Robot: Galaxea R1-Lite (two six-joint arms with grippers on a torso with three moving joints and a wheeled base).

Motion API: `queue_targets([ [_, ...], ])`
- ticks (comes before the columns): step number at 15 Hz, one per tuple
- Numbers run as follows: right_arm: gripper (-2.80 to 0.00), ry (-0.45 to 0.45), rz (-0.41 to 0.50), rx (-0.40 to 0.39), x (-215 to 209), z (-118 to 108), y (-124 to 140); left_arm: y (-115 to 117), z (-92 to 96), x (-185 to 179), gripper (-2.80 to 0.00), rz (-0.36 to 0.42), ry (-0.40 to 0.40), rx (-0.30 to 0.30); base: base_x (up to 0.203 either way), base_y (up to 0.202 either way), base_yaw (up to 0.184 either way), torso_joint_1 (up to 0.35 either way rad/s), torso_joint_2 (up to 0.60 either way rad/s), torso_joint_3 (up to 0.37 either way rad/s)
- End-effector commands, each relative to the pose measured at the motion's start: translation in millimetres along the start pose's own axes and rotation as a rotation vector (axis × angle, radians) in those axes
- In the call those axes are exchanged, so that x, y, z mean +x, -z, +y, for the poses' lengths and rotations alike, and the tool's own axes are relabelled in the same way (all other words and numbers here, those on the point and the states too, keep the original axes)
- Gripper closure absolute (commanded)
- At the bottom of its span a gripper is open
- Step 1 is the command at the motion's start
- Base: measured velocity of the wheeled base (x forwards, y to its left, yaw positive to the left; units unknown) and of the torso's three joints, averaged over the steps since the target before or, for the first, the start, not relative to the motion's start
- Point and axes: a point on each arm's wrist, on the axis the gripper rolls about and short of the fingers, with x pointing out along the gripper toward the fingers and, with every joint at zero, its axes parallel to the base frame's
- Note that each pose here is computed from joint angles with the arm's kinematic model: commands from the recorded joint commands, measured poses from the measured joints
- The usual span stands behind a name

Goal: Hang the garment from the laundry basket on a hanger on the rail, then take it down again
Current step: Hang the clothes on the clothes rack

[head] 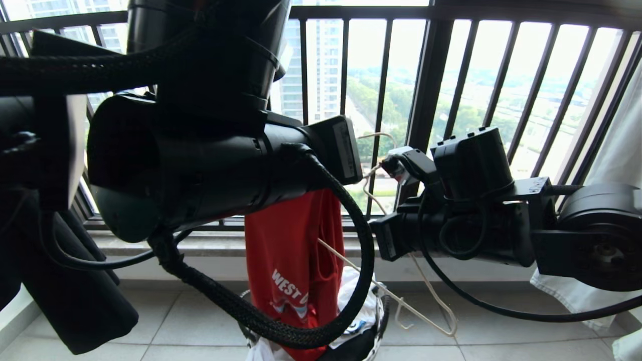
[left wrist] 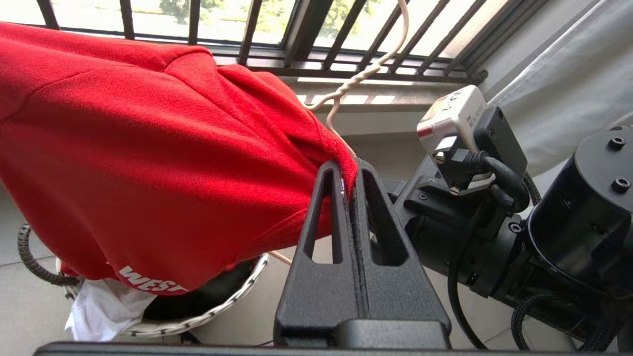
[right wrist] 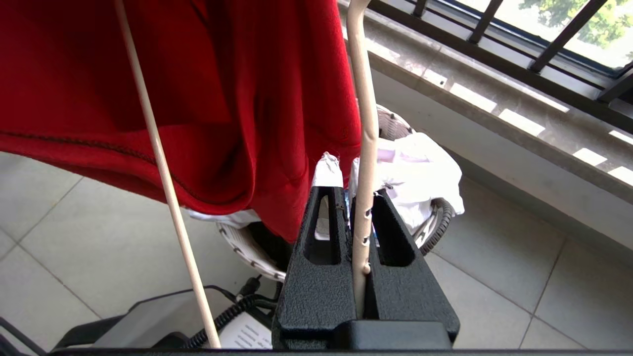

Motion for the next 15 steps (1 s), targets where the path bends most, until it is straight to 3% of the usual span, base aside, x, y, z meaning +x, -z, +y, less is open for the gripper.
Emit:
queue_targets([
  [1,0.00,-0.013,-0.022,0.032,0,1,-5,2,-5.4,5,0.00,0.007,0.006,0.015,0.000,0.000,0.000,0.000,0.00,0.000],
  [5,0.00,-0.030,-0.065,0.080,1,2,-10,-8,-22.4,0,0.00,-0.023,0.063,0.005,0.000,0.000,0.000,0.000,0.00,0.000],
  [8,0.00,-0.036,-0.092,0.101,7,2,-11,-9,-32.2,1,0.00,-0.004,0.073,0.016,0.000,0.000,0.000,0.000,0.00,0.000],
  [15,0.00,-0.063,-0.135,0.151,7,-2,-16,-13,-38.2,-18,0.00,-0.006,0.118,0.015,0.000,0.000,0.000,0.000,0.00,0.000],
])
